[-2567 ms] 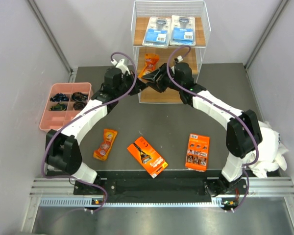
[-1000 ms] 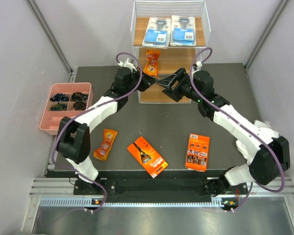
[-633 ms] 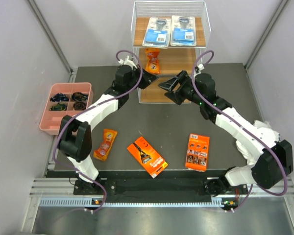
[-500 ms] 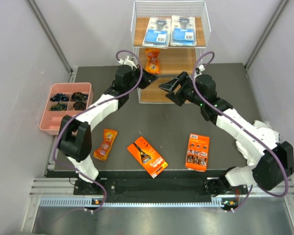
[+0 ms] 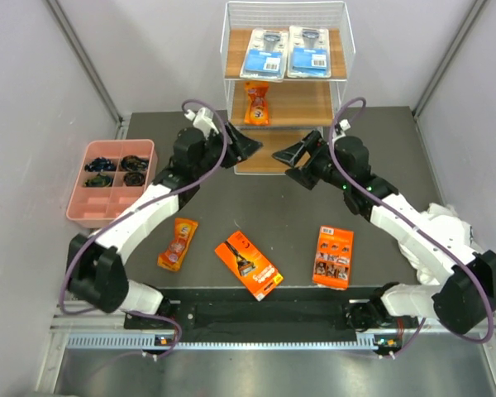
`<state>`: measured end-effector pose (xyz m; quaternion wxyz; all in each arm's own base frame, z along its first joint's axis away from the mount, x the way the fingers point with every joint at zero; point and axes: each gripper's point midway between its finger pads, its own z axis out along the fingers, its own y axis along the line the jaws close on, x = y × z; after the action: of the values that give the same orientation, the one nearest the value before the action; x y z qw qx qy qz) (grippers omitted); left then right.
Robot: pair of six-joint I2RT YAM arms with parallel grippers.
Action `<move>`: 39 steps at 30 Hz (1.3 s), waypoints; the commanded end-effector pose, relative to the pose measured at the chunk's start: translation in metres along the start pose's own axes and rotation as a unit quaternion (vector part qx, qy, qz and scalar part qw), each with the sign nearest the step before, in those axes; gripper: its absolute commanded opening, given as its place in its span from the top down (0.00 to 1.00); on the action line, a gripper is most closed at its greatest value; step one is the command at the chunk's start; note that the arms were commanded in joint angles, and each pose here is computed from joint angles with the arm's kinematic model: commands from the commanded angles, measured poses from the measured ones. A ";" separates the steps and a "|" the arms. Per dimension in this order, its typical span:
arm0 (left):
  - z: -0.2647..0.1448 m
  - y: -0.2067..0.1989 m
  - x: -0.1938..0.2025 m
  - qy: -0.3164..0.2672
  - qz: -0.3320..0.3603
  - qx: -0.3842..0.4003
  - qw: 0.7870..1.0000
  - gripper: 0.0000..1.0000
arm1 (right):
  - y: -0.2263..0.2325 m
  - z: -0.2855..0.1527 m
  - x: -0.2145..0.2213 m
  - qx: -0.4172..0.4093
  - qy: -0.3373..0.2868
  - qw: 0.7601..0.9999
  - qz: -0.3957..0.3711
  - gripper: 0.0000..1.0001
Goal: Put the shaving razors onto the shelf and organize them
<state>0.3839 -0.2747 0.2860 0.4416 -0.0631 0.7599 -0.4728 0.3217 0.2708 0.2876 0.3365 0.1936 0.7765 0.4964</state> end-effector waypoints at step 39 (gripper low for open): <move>-0.224 0.248 0.088 0.129 0.049 -0.569 0.810 0.03 | -0.066 -0.032 0.036 0.052 0.012 0.998 -0.024 0.01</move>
<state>0.2451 -0.0429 0.0784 0.2481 -0.2110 0.9431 0.0679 0.2772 0.2431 0.2093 0.3117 0.1932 0.8241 0.4316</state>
